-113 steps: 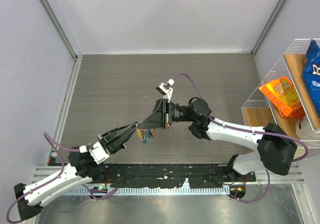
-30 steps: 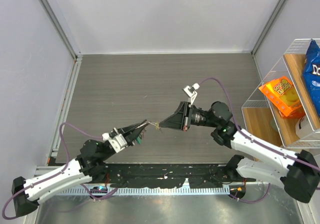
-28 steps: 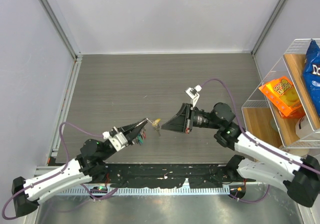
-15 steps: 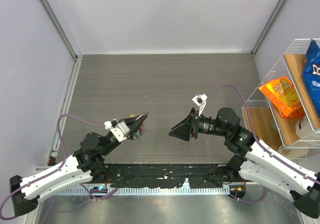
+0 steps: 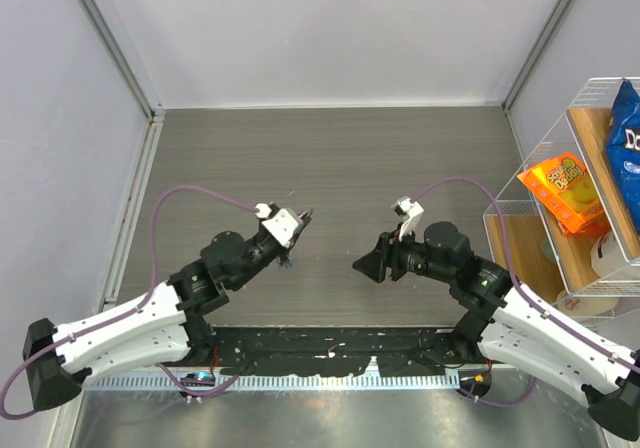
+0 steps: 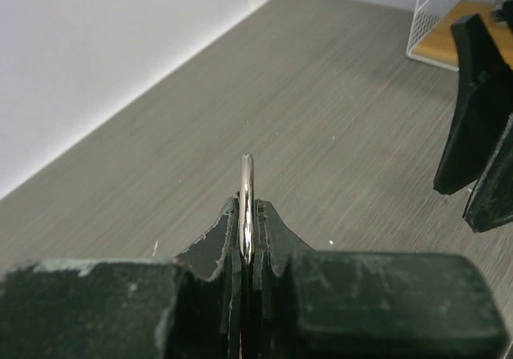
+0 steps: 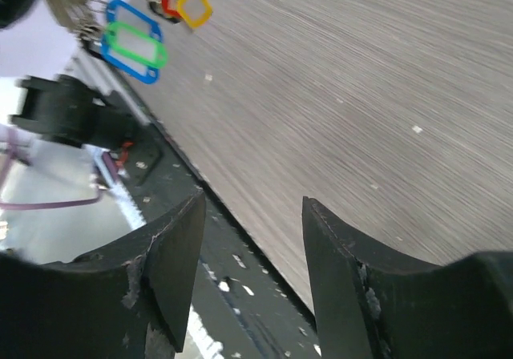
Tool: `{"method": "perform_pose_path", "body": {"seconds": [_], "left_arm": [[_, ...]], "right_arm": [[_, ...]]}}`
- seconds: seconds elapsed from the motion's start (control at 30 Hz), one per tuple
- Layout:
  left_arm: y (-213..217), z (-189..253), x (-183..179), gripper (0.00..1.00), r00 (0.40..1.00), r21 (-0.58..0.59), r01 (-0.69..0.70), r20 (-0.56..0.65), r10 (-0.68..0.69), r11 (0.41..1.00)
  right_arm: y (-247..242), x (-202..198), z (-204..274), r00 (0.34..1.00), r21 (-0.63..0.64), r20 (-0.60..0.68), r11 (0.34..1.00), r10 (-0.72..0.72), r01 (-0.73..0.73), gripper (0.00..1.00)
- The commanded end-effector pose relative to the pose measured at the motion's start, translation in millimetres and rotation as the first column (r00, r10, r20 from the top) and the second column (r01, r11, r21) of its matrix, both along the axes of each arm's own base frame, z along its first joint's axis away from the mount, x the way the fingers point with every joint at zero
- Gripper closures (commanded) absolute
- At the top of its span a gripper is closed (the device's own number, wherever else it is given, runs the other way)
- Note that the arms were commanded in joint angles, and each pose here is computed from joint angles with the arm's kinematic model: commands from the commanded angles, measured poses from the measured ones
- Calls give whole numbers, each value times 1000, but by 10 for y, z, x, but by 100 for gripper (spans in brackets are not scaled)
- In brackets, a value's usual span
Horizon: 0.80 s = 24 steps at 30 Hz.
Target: Put the keys on the keyring
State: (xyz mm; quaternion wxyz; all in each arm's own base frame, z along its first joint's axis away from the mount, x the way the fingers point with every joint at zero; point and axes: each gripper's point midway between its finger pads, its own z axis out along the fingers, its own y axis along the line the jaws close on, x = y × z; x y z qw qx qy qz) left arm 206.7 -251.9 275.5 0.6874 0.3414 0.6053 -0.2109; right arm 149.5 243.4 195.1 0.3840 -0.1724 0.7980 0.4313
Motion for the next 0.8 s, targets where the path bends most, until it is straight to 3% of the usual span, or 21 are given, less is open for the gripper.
{"method": "perform_pose_path", "body": {"seconds": [0.0,0.23,0.4,0.77], "left_arm": [[-61,12,149,100,992,-19,-77,-97,74,997],[-139,-243,355,99,969,25,-162,-187,164,987],[-213,-521,546,96,950,118,-196,-225,218,974],[-401,-951,882,69,906,211,-213,-324,274,954]], "right_arm": [[-253,169,-325,992,-139,36,982,-121,125,41],[-343,255,-513,986,-217,48,962,-161,167,37],[-358,276,-665,986,-277,32,947,-162,164,36],[-338,267,-787,990,-330,12,934,-139,136,33]]}}
